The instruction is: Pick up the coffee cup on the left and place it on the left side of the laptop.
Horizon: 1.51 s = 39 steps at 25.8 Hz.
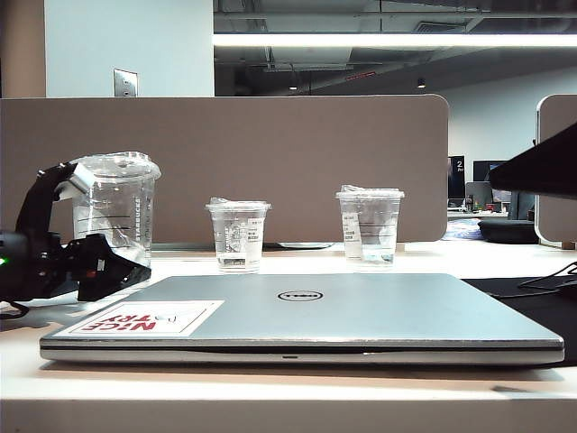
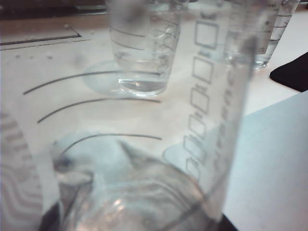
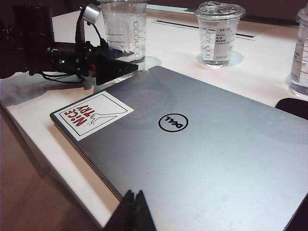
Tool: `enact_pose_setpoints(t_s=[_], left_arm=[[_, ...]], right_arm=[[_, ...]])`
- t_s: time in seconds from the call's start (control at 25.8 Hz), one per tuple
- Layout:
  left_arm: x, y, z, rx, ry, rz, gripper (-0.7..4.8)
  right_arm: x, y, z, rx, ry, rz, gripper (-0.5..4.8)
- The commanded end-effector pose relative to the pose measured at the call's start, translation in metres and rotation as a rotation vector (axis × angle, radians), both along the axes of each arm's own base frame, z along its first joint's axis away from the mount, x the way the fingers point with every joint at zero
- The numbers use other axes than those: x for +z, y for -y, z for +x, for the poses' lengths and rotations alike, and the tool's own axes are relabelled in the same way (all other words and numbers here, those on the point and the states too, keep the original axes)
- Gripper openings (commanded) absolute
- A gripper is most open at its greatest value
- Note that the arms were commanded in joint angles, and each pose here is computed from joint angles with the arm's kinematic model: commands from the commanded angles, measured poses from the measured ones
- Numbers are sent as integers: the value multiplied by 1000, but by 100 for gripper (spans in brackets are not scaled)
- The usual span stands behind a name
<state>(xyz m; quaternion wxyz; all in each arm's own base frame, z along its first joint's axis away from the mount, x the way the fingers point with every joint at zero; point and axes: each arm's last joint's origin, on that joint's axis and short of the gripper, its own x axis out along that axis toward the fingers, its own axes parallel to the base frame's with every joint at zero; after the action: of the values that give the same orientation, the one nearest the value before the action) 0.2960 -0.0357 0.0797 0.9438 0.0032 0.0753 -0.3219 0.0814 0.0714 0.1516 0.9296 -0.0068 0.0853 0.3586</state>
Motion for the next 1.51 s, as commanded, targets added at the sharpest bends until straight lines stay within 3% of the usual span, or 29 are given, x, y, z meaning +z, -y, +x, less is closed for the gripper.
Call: enact_pose_setpoints(t_s=[0.04, 0.19, 0.43, 1.04, 1.28, 1.51], left_arm=[[-4, -2, -4, 2, -32, -3, 344], [-5, -10, -19, 32, -2, -4, 353], [-6, -24, -31, 81, -30, -4, 377], [0, -19, -19, 53, -10, -41, 381], [-5, -4, -7, 0, -55, -23, 381], [-8, -4, -5, 7, -54, -8, 392]], right_arm=[[0, 0, 0, -2, 9, 8, -5], [0, 0, 0, -2, 9, 7, -5], [0, 0, 0, -2, 9, 8, -5], [0, 0, 0, -2, 13, 10, -5], [1, 0, 0, -4, 13, 11, -5], [1, 0, 0, -4, 13, 11, -5]])
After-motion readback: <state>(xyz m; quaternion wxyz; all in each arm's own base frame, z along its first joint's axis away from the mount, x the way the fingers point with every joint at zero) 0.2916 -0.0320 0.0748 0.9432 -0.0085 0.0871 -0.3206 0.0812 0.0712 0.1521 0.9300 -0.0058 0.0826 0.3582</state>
